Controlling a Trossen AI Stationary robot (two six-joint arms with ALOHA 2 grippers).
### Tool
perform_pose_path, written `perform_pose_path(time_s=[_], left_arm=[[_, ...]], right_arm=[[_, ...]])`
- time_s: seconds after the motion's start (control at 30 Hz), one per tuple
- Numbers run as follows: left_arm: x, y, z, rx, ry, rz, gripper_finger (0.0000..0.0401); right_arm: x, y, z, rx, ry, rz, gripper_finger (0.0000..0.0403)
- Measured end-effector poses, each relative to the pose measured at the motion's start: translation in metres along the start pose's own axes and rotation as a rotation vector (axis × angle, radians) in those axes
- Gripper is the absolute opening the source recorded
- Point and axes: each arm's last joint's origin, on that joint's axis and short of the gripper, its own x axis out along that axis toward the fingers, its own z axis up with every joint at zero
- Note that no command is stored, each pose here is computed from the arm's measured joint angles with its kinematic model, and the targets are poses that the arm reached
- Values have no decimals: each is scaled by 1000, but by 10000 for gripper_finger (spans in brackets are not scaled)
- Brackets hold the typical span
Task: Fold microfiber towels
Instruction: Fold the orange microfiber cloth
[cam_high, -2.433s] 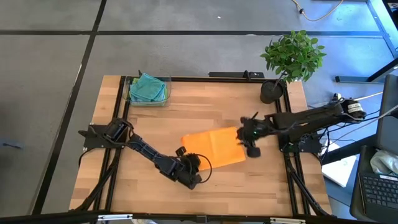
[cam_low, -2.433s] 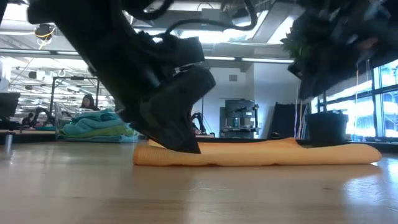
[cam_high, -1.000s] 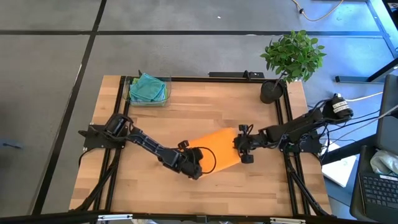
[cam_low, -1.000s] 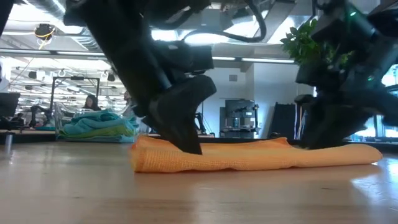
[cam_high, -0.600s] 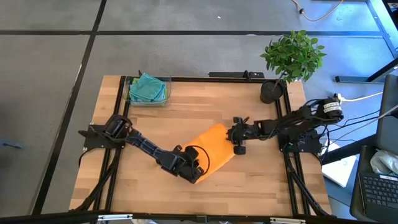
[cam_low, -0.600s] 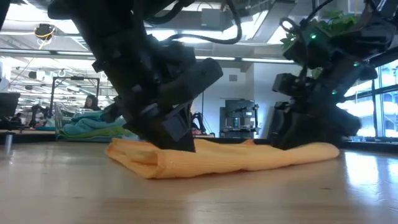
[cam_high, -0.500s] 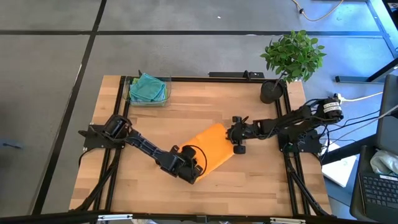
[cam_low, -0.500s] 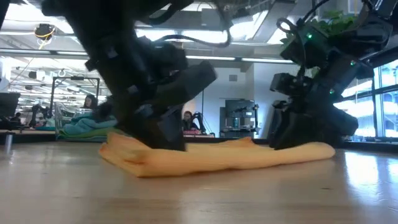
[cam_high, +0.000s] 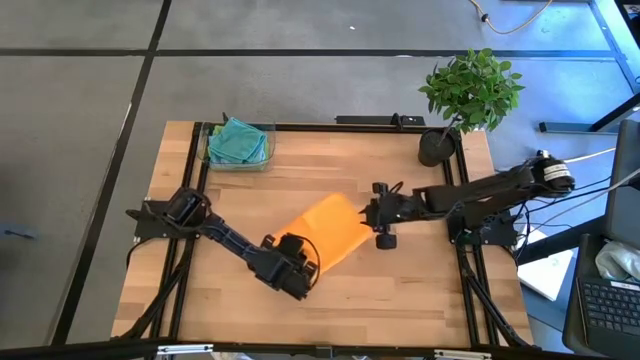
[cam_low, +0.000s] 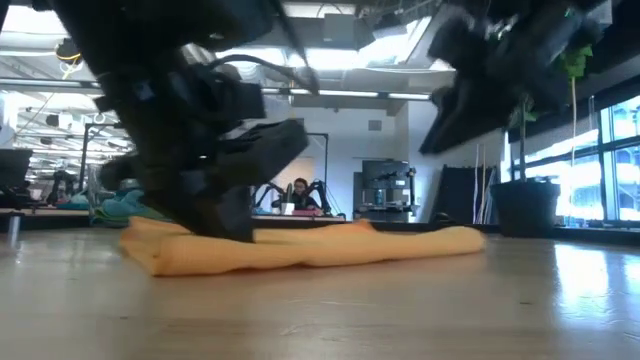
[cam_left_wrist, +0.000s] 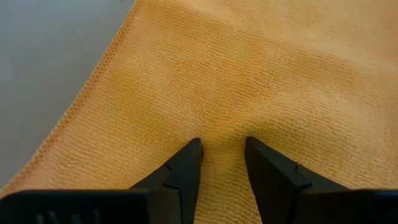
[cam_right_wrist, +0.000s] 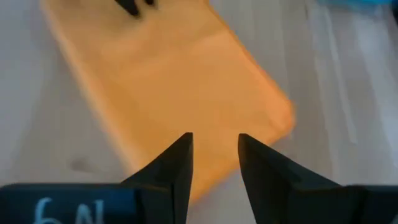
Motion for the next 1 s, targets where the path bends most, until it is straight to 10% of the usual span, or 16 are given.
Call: perform_pose_path(time_s=[0.23,0.5,1.0], left_arm=[[-9,5,-18,-89,28,29,124],[-23,-16,-34,-178,53,-199,123],[-45,-24,-3,45,-17,-346,123]], right_arm=[[-24,25,8,14,-76,89,129],[-24,55,4,-20,-52,214,129],[26,133,-13,-297,-85,371,129]])
